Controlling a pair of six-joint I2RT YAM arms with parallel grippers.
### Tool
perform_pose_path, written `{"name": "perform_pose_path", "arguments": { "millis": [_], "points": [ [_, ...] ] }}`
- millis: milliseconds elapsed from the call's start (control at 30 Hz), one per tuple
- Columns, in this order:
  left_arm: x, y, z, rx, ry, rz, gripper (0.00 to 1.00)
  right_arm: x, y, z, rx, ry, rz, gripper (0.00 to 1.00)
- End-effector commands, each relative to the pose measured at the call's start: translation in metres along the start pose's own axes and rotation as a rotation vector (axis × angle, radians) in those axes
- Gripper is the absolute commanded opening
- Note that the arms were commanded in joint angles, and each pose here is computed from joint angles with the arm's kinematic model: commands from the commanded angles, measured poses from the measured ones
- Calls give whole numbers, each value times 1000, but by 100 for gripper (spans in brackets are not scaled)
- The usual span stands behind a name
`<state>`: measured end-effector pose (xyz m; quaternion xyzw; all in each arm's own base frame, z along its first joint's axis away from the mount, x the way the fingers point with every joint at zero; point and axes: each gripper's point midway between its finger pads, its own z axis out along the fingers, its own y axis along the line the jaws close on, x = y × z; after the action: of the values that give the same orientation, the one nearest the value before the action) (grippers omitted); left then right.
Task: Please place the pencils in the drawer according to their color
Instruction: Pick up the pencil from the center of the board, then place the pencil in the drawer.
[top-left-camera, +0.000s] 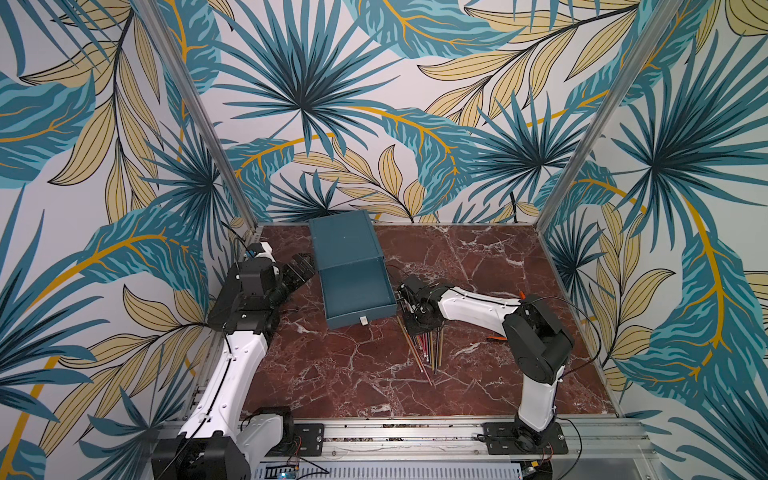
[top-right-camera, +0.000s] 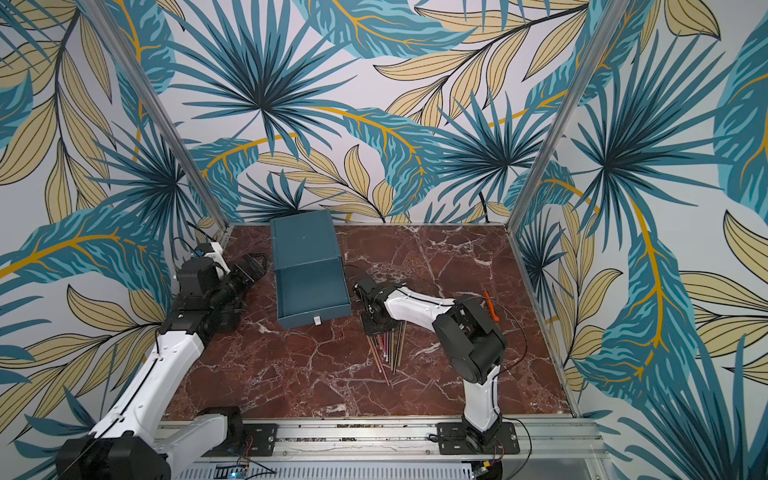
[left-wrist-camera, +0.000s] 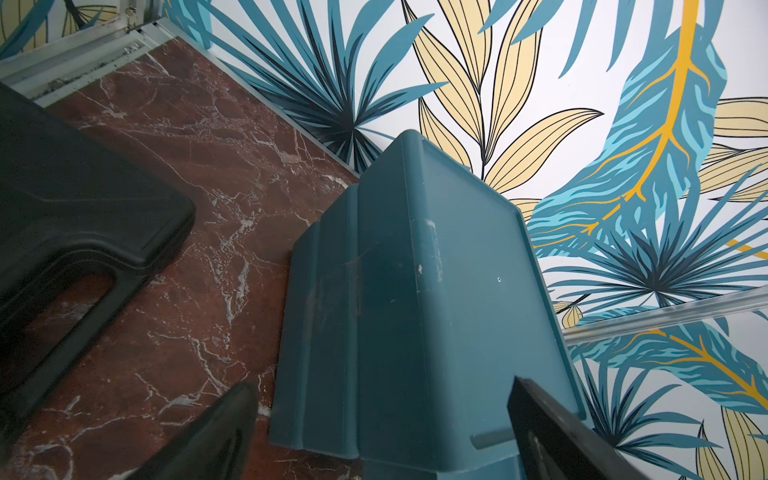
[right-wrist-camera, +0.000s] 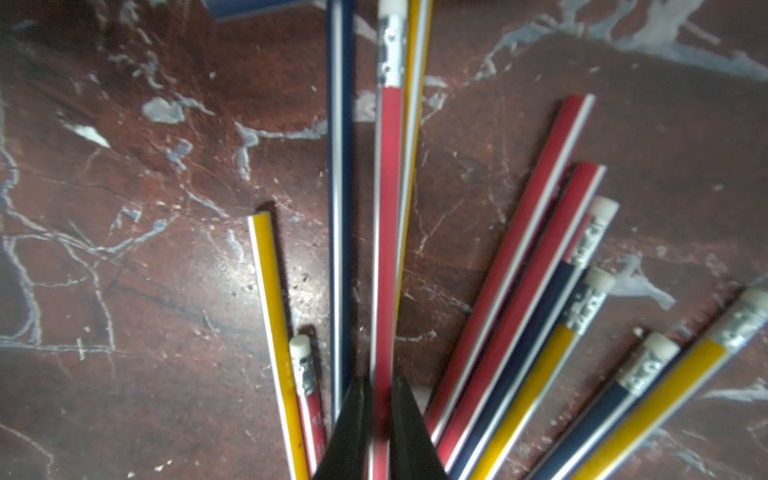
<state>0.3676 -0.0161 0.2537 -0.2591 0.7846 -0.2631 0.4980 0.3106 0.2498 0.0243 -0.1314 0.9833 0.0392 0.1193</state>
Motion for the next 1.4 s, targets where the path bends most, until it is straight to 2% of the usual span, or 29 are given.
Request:
{"name": "perform_pose_path", "arguments": {
  "millis": [0, 367, 467, 567, 767, 1033, 1200, 1367],
  "points": [
    [-4, 5, -5, -6, -20, 8, 100, 0, -6, -13, 8, -22, 15, 13],
    [-4, 4, -5, -4, -22, 11, 100, 9, -9, -30, 2, -8, 3, 12],
    [-5, 3, -6, -3, -25, 12, 100, 11, -11, -42, -2, -18, 4, 6],
    [-5, 3, -7, -4, -28, 13, 100, 8, -12, -64, -10, -54, 1, 3],
    [-7, 3, -9, -7, -34, 13, 100, -10, -13, -127, -46, -203, -27, 0],
    [-7, 4, -13, -9, -48, 4, 100, -48, 14, -212, -164, -387, -160, 0],
    [-6, 7, -15, -21, -51, 7, 100, -74, 43, -245, -211, -470, -267, 0],
    [-7, 7, -19, -30, -61, 21, 100, -94, 77, -256, -246, -511, -367, 0]
  ]
}}
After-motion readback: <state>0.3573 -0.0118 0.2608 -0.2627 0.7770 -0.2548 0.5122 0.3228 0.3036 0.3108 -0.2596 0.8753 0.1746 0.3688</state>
